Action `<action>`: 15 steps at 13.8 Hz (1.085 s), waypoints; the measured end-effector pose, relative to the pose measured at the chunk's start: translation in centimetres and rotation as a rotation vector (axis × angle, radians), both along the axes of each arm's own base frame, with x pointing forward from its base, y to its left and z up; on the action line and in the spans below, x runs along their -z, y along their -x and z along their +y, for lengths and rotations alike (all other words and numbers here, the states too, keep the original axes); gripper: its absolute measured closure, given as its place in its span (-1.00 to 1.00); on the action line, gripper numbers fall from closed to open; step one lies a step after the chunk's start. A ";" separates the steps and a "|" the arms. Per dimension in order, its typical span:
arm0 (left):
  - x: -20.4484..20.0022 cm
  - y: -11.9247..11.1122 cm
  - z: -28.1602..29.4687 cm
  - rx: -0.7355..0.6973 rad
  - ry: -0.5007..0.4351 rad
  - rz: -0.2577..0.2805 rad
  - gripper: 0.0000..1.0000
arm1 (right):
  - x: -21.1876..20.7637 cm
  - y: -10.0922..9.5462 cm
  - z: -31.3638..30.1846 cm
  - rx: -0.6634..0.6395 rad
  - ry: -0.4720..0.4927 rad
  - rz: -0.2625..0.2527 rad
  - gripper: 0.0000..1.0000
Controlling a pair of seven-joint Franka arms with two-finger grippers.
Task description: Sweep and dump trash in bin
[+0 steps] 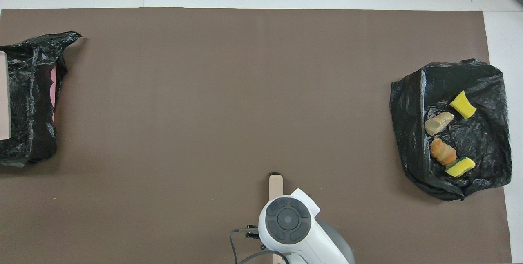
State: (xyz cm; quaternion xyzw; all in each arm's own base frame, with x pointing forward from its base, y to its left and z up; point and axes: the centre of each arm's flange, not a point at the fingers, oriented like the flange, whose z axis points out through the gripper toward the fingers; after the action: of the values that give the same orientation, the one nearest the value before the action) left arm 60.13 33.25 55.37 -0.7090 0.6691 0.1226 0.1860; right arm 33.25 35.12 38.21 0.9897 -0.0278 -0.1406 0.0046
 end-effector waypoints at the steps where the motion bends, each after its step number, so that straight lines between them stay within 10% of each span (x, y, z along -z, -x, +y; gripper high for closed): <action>1: -0.1 -0.2 0.1 -0.031 -0.079 0.004 0.37 | -1.7 -1.6 -0.9 0.012 0.003 -0.025 -1.00; 15: -0.8 -4.2 -9.1 -0.078 -0.823 0.058 0.37 | -14.8 -16.0 -17.8 0.077 -0.001 -0.265 -1.00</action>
State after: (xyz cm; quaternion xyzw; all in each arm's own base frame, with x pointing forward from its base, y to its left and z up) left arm 64.28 24.17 56.18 -0.5968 0.5417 0.4066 0.4301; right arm 49.27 17.35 53.05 0.9978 -0.0659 -0.0085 -0.0048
